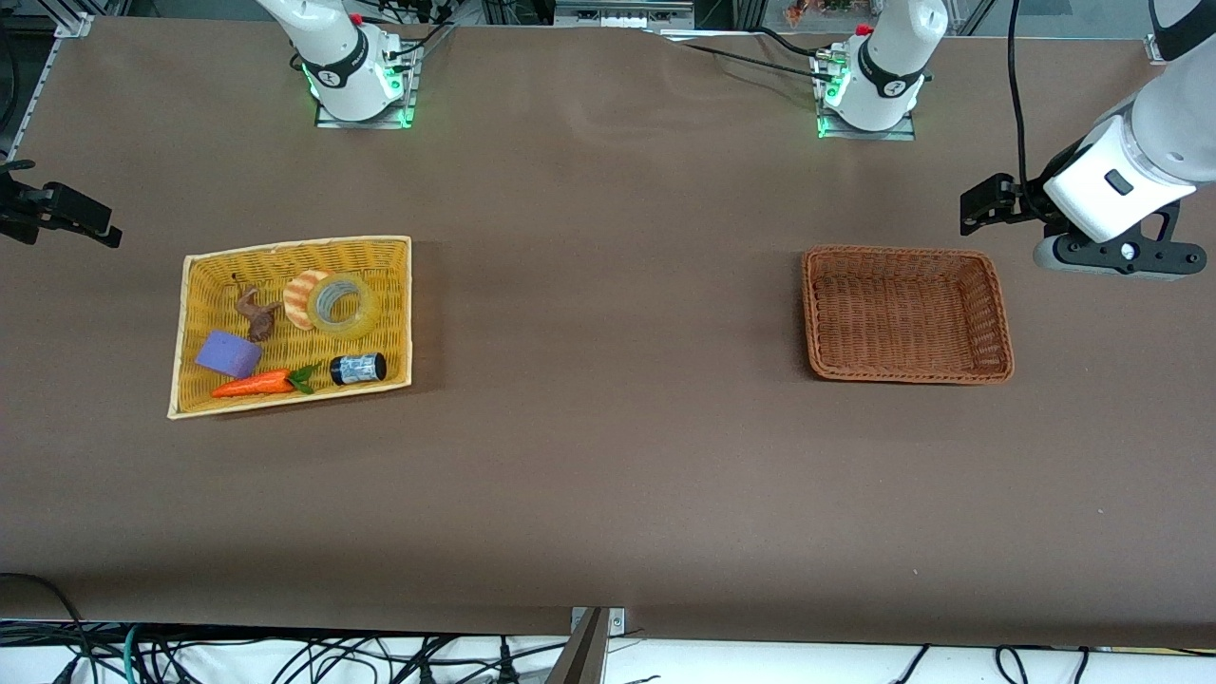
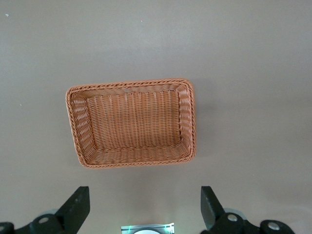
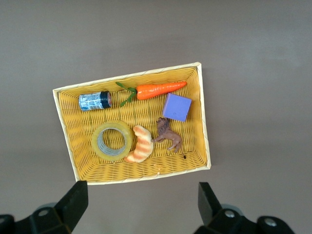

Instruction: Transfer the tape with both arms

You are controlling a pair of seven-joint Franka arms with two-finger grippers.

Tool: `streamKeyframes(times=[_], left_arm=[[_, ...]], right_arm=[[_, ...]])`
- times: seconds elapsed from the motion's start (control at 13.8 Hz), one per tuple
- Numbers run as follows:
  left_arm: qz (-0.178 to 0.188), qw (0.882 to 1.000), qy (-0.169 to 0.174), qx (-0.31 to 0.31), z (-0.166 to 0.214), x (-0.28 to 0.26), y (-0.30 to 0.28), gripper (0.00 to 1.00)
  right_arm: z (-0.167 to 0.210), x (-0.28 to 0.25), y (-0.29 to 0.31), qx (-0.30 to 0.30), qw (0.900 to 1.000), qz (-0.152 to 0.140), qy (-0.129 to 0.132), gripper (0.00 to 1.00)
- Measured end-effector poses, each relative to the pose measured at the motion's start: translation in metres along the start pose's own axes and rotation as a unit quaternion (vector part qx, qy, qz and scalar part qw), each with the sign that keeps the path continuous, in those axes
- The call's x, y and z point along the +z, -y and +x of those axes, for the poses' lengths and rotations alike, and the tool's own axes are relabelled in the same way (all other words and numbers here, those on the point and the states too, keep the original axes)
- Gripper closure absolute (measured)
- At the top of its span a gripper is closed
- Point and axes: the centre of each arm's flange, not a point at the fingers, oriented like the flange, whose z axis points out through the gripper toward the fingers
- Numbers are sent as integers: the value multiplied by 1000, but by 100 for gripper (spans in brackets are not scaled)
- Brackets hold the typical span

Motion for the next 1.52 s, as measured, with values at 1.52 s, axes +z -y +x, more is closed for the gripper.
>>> streamKeyframes(times=[1.52], left_arm=[[0, 1000, 1, 0, 0, 0, 0, 0]], right_arm=[[3, 1, 2, -2, 1000, 0, 1, 0]])
